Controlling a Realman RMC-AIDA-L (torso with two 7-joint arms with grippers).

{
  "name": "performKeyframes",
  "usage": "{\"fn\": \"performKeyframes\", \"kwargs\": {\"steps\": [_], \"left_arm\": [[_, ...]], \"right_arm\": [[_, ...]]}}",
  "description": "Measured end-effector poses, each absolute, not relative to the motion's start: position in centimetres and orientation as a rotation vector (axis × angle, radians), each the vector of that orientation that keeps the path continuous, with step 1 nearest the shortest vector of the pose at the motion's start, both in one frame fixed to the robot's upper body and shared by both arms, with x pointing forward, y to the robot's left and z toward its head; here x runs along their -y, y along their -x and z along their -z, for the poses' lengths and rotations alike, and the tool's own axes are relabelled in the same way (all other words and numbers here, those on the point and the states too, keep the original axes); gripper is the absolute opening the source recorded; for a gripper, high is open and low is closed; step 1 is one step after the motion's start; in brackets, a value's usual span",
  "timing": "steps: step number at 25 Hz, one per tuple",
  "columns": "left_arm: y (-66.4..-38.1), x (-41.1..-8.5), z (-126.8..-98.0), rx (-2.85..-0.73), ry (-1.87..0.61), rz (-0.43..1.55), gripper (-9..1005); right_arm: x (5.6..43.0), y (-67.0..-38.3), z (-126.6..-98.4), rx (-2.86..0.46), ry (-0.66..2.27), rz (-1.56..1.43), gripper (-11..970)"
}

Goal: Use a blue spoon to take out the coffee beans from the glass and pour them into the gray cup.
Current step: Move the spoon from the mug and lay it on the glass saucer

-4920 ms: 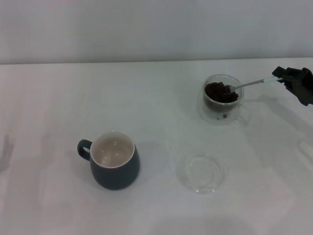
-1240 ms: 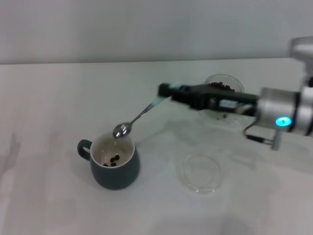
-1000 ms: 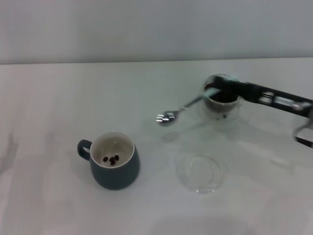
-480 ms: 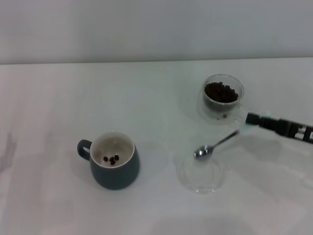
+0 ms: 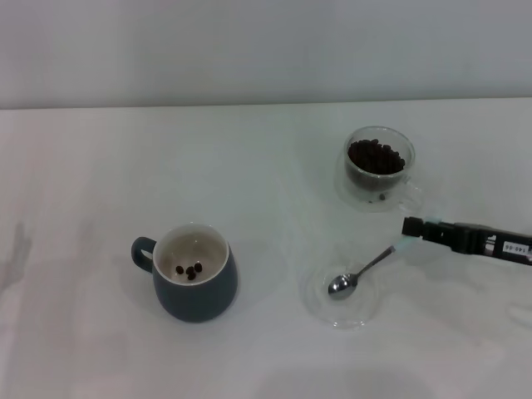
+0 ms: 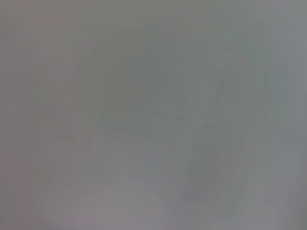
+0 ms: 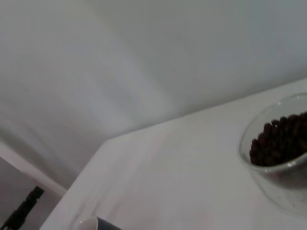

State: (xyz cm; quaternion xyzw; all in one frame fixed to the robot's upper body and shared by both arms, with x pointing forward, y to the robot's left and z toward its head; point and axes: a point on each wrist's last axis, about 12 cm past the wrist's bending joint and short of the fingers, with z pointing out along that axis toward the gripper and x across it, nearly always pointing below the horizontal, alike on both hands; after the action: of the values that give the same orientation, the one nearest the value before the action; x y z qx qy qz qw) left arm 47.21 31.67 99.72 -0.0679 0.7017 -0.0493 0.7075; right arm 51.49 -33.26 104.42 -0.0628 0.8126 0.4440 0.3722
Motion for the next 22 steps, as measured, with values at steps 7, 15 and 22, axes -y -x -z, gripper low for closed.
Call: {"fn": "performKeyframes", "kwargs": {"steps": [7,15,22], "left_arm": [[-47.3,-31.7,-99.8,-1.558,0.150,0.109,787],[-47.6,-31.5,-99.9,-1.555,0.143,0.117,787],[-47.6,-31.5,-99.9,-1.554,0.147,0.116,787]], "right_arm": [[31.9,-51.3,-103.6,-2.108,0.161,-1.166,179],[31.3,-51.4,-103.1,-2.134,0.169,-1.147,180],[31.1,-51.7,-102.9,-2.132,0.203,-1.087,181]]}}
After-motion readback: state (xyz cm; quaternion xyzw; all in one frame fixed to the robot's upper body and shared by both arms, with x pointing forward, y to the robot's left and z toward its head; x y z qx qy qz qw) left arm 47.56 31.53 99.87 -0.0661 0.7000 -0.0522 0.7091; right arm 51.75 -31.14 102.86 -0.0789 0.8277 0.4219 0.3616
